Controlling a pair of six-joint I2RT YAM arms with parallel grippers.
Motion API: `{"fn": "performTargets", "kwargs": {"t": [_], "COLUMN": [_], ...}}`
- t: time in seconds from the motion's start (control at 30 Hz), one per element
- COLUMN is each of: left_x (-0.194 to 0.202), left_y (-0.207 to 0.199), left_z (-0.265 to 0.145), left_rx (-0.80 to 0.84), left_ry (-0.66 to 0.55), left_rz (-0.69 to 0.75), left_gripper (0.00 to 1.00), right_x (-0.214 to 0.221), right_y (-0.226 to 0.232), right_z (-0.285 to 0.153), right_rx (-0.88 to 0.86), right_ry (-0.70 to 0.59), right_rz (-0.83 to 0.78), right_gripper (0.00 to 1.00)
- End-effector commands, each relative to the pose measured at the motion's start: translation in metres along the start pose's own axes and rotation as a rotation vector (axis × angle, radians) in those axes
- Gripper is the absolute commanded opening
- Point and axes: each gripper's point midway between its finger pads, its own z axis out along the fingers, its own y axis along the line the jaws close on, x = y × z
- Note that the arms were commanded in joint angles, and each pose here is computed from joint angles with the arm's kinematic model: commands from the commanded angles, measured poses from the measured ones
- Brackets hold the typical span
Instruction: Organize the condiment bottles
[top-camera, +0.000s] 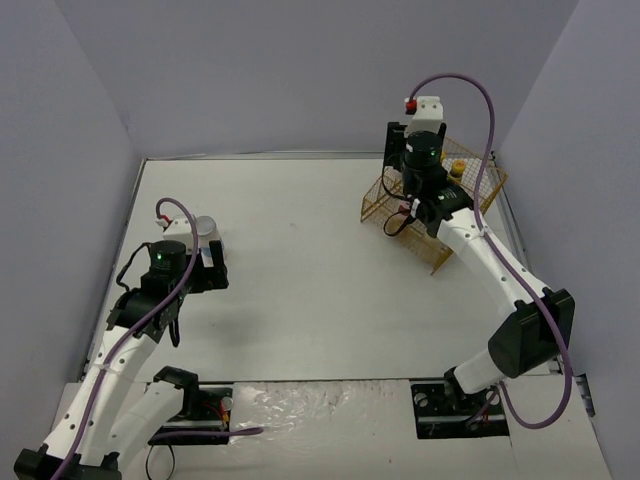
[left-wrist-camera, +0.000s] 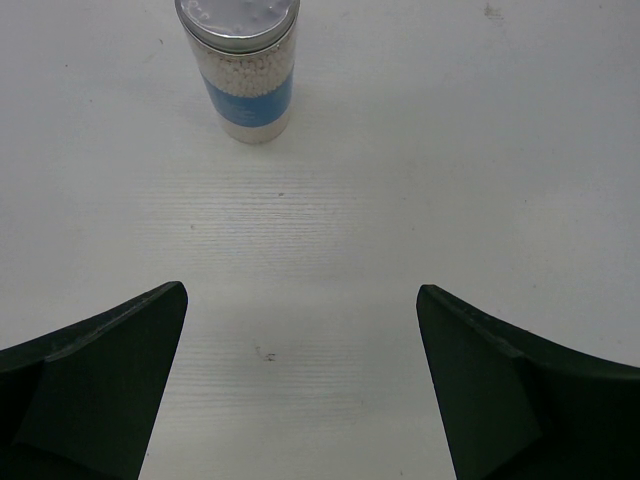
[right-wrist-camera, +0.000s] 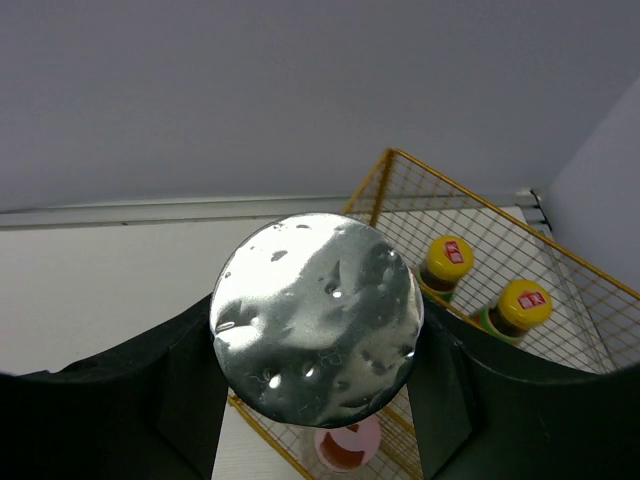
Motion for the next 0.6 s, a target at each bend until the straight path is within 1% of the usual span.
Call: {"fn": "performTargets", "kwargs": {"t": [0.0, 0.1, 0.3, 0.57], "left_x": [-0.024, -0.024, -0.025, -0.024], "left_y": [-0.006, -0.006, -0.006, -0.006], "left_z": [-0.004, -0.004, -0.005, -0.005], "left_rx": [0.024, 0.024, 0.027, 0.027], "left_ry": [-0.081, -0.081, -0.085, -0.087], "left_rz": [-0.026, -0.026, -0.028, -0.030], "left_gripper": [0.97, 0.97, 0.97, 0.97], "right_x": [-0.033, -0.023, 0.003, 0.041], "right_y": [-0.031, -0.045, -0.056, -0.057], "right_z": [0.005, 0.013, 0.031, 0.054], "right_rx": [0.113, 0.159, 0.183, 0.178], "right_ry": [-0.111, -0.100, -0.054, 0.003], "right_rz": [0.136, 0.144, 0.142, 0.142], "right_gripper": [0.13, 0.13, 0.13, 0.14]}}
